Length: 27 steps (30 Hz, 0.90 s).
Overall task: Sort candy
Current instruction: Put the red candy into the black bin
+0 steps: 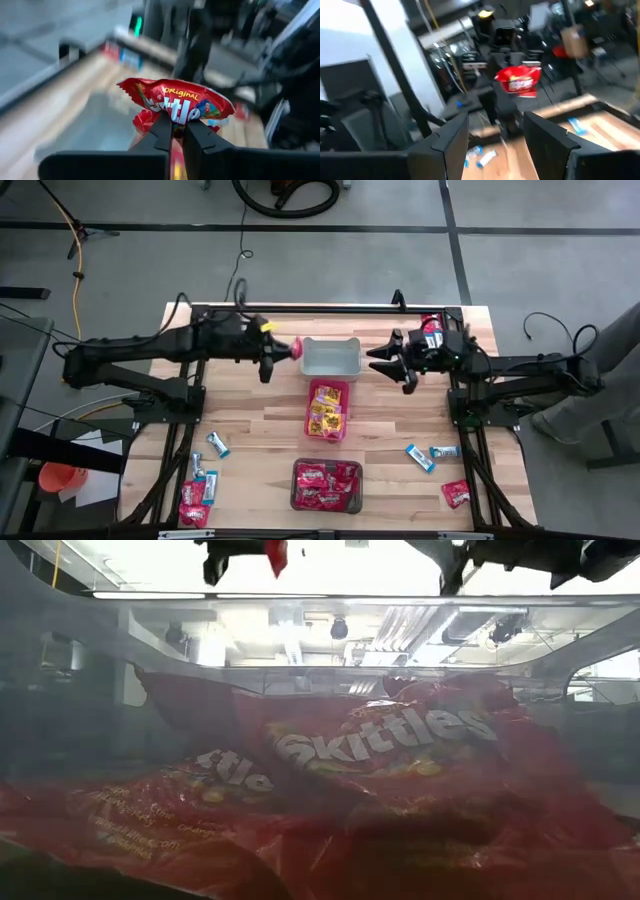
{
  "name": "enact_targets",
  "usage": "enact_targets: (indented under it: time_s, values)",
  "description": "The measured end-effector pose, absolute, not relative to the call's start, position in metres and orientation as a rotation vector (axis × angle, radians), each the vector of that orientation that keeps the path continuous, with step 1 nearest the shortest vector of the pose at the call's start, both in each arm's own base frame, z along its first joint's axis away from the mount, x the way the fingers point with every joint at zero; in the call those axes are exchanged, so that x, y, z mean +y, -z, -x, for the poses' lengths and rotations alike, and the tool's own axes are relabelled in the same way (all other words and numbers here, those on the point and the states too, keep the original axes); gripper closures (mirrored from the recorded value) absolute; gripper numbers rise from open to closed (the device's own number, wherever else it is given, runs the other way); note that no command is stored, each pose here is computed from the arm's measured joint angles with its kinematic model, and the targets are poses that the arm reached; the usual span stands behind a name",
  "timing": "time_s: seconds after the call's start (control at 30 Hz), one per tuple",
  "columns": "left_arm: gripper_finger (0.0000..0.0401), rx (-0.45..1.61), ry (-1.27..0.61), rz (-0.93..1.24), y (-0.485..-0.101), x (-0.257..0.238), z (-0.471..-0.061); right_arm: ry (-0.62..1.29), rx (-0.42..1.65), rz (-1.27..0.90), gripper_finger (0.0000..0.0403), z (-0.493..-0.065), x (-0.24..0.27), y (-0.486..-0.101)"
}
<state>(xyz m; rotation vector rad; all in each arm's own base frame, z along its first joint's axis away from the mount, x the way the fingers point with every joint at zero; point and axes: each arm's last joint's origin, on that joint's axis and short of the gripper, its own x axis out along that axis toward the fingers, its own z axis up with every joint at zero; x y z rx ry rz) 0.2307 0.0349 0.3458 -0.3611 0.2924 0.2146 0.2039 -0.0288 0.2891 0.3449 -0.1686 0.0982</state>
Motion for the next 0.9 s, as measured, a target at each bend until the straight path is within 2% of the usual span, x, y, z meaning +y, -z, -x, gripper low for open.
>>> enact_targets:
  time_s: [0.17, 0.37, 0.5, 0.63, 0.9]
  values:
    - [0.0399, 0.168, -0.204, 0.235, -0.357, 0.024, -0.238, -0.151, -0.199, -0.341, 0.0222, -0.204, -0.019, -0.293]
    - [0.0400, 0.156, -0.073, 0.146, -0.341, 0.011, -0.264, -0.132, -0.174, -0.348, 0.0222, -0.206, -0.010, -0.290]
    - [0.0400, 0.087, 0.048, 0.179, -0.319, 0.003, -0.273, -0.092, -0.178, -0.346, 0.0222, -0.206, -0.005, -0.290]
    - [0.0400, 0.049, 0.081, 0.221, -0.301, -0.002, -0.267, -0.099, -0.176, -0.352, 0.0222, -0.206, 0.000, -0.290]
    - [0.0400, 0.079, 0.142, 0.204, -0.293, -0.006, -0.263, -0.124, -0.170, -0.356, 0.0222, -0.206, 0.006, -0.289]
